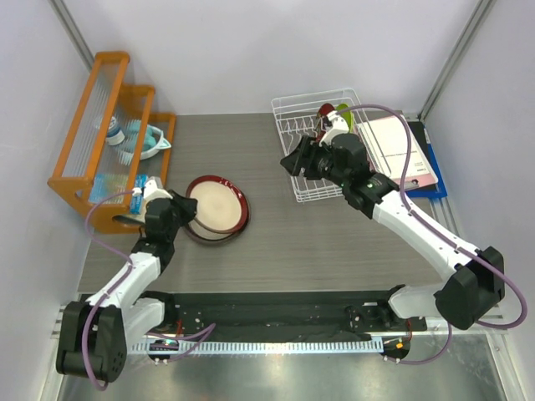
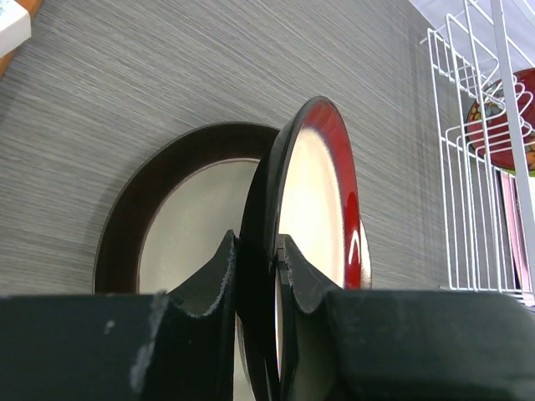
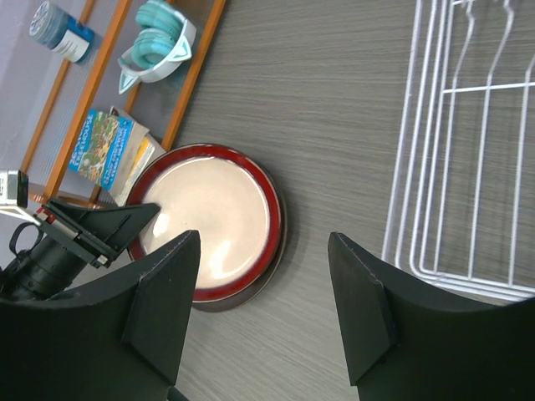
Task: Unload the plates from the dish rack
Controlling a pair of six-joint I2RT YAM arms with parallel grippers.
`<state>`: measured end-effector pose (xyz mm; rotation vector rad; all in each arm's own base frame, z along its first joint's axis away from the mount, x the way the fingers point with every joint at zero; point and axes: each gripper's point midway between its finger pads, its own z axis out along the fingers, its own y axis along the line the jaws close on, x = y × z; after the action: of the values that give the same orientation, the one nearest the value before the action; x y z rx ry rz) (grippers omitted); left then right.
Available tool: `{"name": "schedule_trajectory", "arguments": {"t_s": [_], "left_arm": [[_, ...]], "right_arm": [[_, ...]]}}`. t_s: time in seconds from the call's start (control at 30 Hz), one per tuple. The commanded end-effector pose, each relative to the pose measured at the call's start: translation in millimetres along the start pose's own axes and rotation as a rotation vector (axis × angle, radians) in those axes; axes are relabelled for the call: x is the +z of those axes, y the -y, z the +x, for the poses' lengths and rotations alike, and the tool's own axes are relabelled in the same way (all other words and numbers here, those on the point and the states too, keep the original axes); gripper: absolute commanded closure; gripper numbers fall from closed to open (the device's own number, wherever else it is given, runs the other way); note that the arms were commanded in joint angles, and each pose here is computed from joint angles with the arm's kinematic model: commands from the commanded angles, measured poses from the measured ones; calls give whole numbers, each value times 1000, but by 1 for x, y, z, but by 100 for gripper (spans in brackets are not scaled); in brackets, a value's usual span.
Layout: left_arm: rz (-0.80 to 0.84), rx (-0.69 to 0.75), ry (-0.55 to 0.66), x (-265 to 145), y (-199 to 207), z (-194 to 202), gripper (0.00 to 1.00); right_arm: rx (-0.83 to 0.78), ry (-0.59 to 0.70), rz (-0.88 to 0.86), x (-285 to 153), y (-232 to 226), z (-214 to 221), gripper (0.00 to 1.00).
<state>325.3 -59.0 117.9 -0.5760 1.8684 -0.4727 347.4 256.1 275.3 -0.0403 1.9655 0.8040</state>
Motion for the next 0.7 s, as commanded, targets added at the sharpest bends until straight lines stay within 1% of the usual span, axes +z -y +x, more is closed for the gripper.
{"name": "schedule_trajectory", "arguments": {"t_s": [0.0,0.17,0.27,0.3,0.33,0.53,0.57,0.67], "left_arm": [[14,19,47,7,5,-10,86],[-19,30,10,10,-4,0,78],[-43,31,-10,10,-11,6,69],[-51,35,-17,10,-13,8,62],[-56,39,-23,10,-14,10,60],[-84,60,-48,10,-23,17,60],[-89,62,-50,10,-24,18,58],[-98,75,-59,11,-26,19,57]], "right_arm": [[-22,45,-9,-1,5,-22,32],[-11,49,10,-1,20,-31,32],[-7,56,20,-1,26,-35,32],[-7,61,29,-1,31,-38,32],[-6,58,32,0,32,-39,32],[-28,53,74,8,47,-48,32],[-31,62,100,10,53,-51,32],[-72,57,165,17,66,-58,32]]}}
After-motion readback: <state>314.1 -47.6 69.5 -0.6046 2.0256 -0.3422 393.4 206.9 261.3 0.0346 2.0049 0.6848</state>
